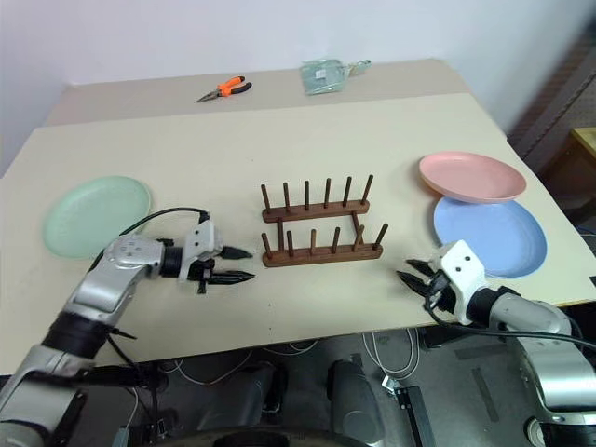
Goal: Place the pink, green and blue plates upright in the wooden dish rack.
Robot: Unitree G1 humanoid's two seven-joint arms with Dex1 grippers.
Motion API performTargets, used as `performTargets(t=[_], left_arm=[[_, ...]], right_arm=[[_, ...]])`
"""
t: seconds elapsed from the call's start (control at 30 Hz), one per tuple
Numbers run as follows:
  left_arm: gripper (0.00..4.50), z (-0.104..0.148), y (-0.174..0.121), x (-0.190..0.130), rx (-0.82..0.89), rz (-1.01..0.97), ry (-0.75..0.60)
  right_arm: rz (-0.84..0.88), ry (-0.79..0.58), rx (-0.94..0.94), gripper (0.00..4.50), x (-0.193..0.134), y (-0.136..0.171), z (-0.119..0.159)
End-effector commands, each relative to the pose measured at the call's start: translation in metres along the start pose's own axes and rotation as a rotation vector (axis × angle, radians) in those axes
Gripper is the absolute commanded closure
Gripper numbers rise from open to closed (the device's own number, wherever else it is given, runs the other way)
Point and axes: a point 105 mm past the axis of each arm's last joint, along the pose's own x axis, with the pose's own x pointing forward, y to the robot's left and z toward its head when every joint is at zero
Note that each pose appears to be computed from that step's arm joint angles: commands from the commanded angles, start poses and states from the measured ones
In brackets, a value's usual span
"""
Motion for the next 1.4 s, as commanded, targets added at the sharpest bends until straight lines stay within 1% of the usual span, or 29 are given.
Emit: performTargets(t=[0.03,0.17,0.3,0.43,0.57,0.7,0.87,0.97,1.13,1.2,1.27,1.33,1.4], left_arm=[[3.57,0.006,-0.018,0.026,0.005,-0.035,-0.008],[3.57,0.012,-0.018,0.049,0.001,0.027,-0.04],[3.57,0.009,-0.001,0.061,0.013,0.172,-0.025],[3.57,-0.001,0.025,0.062,0.007,0.342,0.012],[3.57,-0.002,0.048,0.057,-0.039,0.462,-0.013],[3.57,-0.005,0.064,0.053,-0.055,0.524,-0.018],[3.57,-0.004,0.071,0.051,-0.051,0.548,-0.029],[3.58,0.003,0.066,0.05,-0.039,0.52,-0.07],[3.58,0.027,0.038,0.044,-0.039,0.4,-0.212],[3.58,0.034,0.03,0.041,-0.047,0.367,-0.25],[3.58,0.039,0.023,0.04,-0.053,0.335,-0.27],[3.58,0.042,0.017,0.041,-0.051,0.305,-0.278],[3.58,0.044,0.015,0.042,-0.045,0.289,-0.28]], right_arm=[[-0.007,-0.009,-0.063,4.47,0.011,0.001,0.006],[-0.014,0.011,-0.083,4.47,0.024,0.0,0.002],[-0.07,0.021,-0.134,4.47,0.039,-0.01,0.004],[-0.154,0.044,-0.184,4.47,0.055,-0.026,0.006],[-0.205,0.029,-0.218,4.47,0.072,-0.04,0.016],[-0.23,0.005,-0.227,4.47,0.083,-0.051,0.027],[-0.231,-0.021,-0.223,4.47,0.087,-0.059,0.038],[-0.242,-0.033,-0.271,3.7,0.071,-0.065,0.046],[-0.329,-0.041,-0.426,1.23,0.016,-0.084,0.074],[-0.389,-0.005,-0.471,1.23,-0.003,-0.098,0.078],[-0.454,0.078,-0.539,1.23,-0.019,-0.115,0.074],[-0.489,0.161,-0.599,1.23,-0.029,-0.129,0.066],[-0.509,0.215,-0.631,1.23,-0.032,-0.139,0.059]])
